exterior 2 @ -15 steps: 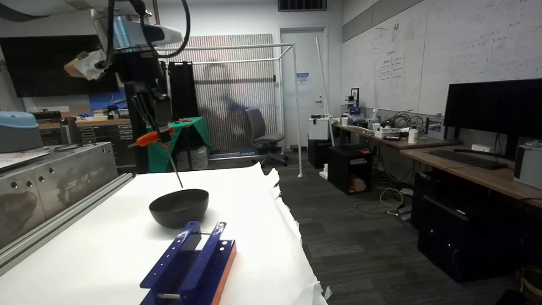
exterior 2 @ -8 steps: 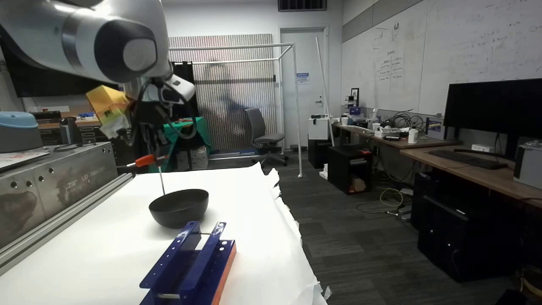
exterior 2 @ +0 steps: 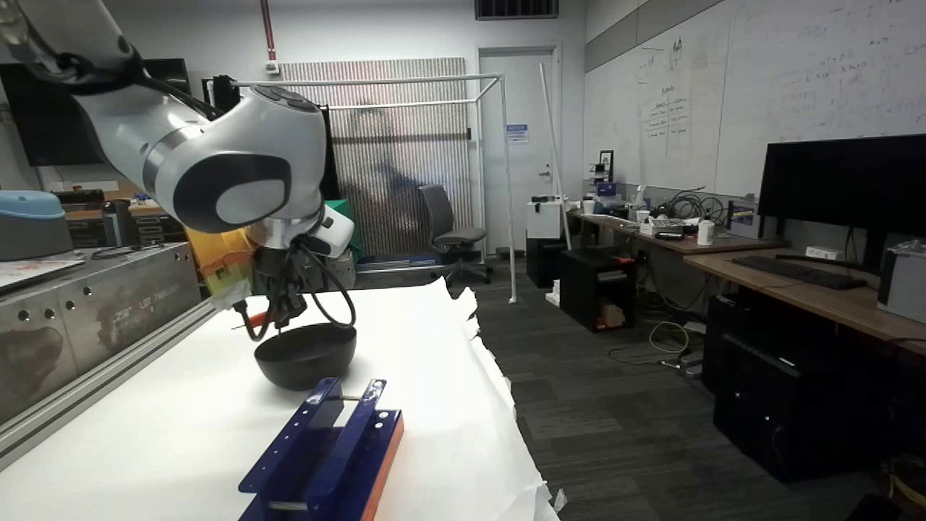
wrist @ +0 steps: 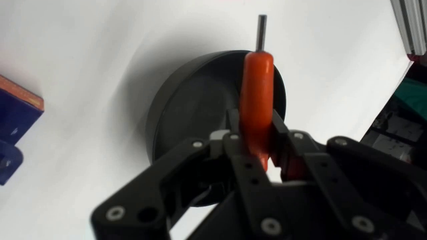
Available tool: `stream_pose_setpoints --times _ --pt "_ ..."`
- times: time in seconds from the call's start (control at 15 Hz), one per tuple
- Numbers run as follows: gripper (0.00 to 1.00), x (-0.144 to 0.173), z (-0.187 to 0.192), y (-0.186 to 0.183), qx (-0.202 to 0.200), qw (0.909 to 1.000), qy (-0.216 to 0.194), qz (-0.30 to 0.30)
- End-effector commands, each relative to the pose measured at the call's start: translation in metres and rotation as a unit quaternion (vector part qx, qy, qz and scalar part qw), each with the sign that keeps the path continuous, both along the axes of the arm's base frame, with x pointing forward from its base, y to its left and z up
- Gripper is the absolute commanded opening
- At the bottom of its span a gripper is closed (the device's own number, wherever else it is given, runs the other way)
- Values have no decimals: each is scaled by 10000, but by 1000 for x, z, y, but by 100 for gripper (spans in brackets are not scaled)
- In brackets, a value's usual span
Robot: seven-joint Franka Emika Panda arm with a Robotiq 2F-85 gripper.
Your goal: Pick the orange object and put it in the bowl
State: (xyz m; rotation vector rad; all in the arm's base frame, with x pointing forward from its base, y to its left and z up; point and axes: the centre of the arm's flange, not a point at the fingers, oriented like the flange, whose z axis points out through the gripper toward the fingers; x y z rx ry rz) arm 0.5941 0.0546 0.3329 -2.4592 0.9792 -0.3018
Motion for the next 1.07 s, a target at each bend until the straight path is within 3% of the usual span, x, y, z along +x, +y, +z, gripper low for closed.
stream_pose_setpoints --times 0.0,0.47,0.67,0.8,1.0 --pt "47 12 -8 -12 268 9996 -128 -1" --pt "100 11 15 -17 682 9976 87 111" --pt "100 6 52 -4 786 9963 280 224" --pt "100 -1 79 7 985 9907 878 334" --pt "100 -20 119 24 1278 9740 1761 628"
